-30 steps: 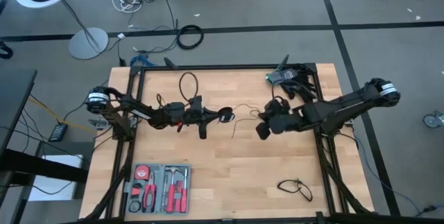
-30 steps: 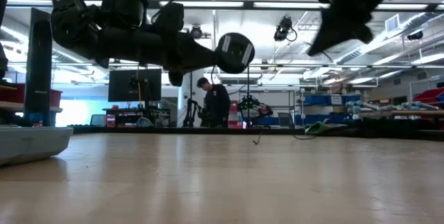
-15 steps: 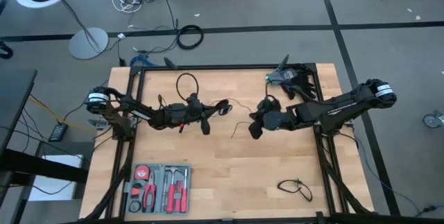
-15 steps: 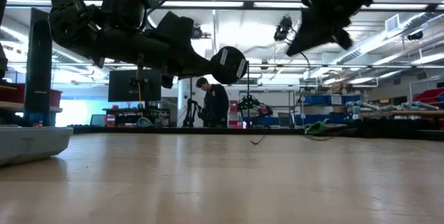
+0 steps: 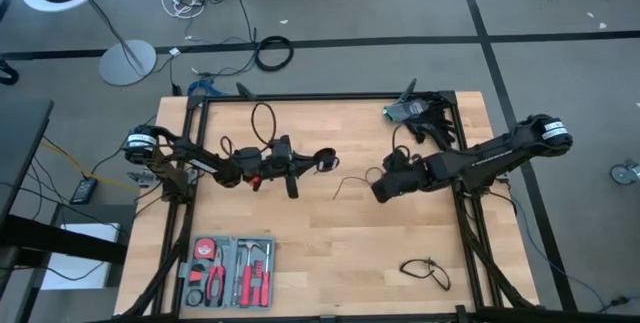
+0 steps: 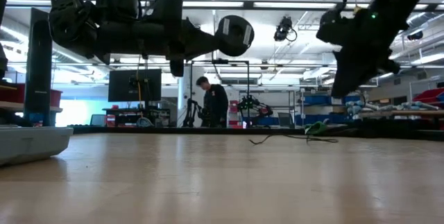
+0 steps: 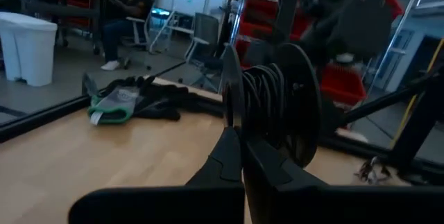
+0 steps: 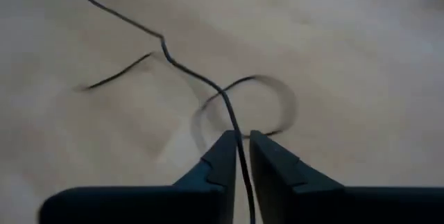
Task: Coil cords
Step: Coil the black wire onto the spool
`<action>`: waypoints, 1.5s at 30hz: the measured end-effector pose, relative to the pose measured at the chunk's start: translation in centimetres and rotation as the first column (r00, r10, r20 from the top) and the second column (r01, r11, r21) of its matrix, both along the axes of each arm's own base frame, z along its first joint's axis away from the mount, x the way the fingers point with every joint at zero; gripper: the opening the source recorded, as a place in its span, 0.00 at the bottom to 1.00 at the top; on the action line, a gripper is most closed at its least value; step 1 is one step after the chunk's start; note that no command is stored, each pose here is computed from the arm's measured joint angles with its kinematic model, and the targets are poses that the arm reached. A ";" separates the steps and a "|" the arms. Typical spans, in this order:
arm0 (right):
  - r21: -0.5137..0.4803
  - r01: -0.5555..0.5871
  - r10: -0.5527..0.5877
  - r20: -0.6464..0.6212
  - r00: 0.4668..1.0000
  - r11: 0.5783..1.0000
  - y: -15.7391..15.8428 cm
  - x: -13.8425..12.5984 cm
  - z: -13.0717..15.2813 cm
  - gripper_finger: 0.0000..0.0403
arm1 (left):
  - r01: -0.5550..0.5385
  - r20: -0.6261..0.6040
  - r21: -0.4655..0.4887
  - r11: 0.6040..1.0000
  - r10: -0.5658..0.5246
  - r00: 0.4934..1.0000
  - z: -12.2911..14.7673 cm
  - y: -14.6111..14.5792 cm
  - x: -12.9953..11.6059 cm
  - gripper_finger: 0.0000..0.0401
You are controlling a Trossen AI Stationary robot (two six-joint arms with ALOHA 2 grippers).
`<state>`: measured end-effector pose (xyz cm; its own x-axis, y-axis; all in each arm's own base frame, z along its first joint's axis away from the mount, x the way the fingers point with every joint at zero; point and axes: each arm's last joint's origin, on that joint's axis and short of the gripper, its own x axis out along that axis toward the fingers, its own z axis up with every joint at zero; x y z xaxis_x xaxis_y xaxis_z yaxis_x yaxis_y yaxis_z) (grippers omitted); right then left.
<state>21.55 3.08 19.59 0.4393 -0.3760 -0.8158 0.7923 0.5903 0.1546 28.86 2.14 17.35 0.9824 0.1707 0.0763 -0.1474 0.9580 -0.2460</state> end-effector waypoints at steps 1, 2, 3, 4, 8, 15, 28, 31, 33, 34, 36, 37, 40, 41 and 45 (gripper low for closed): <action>0.023 -0.032 0.032 0.023 0.999 0.999 0.2 0.1 -0.5 0.13 | 0.002 0.003 -0.004 1.000 -0.002 1.000 0.0 0.0 0.0 0.00; 0.054 -0.064 0.061 0.053 0.997 0.997 0.4 0.2 -0.9 0.15 | 0.002 0.003 -0.006 1.000 -0.002 1.000 0.0 0.0 0.0 0.00; 0.086 -0.100 0.093 0.080 0.992 0.991 0.6 0.3 -1.4 0.17 | 0.003 0.004 -0.010 1.000 -0.003 1.000 0.0 0.0 0.0 0.00; 0.117 -0.132 0.121 0.095 0.988 0.984 0.8 0.3 -1.8 0.20 | 0.004 0.006 -0.022 1.000 -0.004 1.000 0.0 0.0 0.0 0.00; 0.172 -0.189 0.176 0.091 0.980 0.967 1.3 -0.2 -2.7 0.29 | 0.005 0.007 -0.031 1.000 -0.005 1.000 0.0 0.0 0.0 0.00; 0.151 -0.215 0.203 0.090 0.975 0.965 1.9 -1.4 -1.8 0.41 | -0.012 0.061 -0.050 0.999 0.015 0.998 -0.1 0.0 -0.9 0.00; -0.364 -0.251 0.397 0.414 0.819 0.897 1.1 4.7 0.2 0.35 | -0.093 0.093 -0.094 0.991 0.102 0.990 -1.2 0.1 -3.1 0.00; -0.455 -0.319 0.514 0.415 0.750 0.832 0.7 7.1 -1.6 0.32 | -0.093 0.096 -0.094 0.991 0.102 0.990 -1.2 0.1 -3.1 0.00; -0.511 -0.318 0.547 0.396 0.737 0.798 0.3 8.3 -3.1 0.30 | -0.092 0.098 -0.095 0.991 0.101 0.990 -1.1 0.1 -3.1 0.00; -0.540 -0.312 0.560 0.387 0.732 0.782 0.1 8.8 -3.8 0.30 | -0.091 0.099 -0.095 0.991 0.101 0.990 -1.1 0.1 -3.1 0.00; -0.582 -0.298 0.575 0.375 0.727 0.757 -0.4 9.6 -5.1 0.29 | -0.091 0.102 -0.095 0.991 0.101 0.990 -1.1 0.1 -3.1 0.00; -0.597 -0.291 0.579 0.372 0.726 0.748 -0.5 10.1 -5.6 0.29 | -0.091 0.102 -0.095 0.991 0.100 0.990 -1.1 0.1 -3.1 0.00; -0.612 -0.288 0.588 0.369 0.720 0.737 -1.0 11.7 -6.8 0.28 | -0.090 0.107 -0.095 0.991 0.100 0.989 -1.0 0.1 -3.1 0.00; -0.611 -0.298 0.594 0.362 0.718 0.733 -1.1 12.3 -7.2 0.28 | -0.091 0.106 -0.094 0.991 0.101 0.989 -1.0 0.1 -3.1 0.00; -0.600 -0.360 0.642 0.360 0.677 0.715 -1.4 14.8 -8.4 0.28 | -0.091 0.109 -0.091 0.992 0.101 0.989 -1.0 0.1 -3.1 0.00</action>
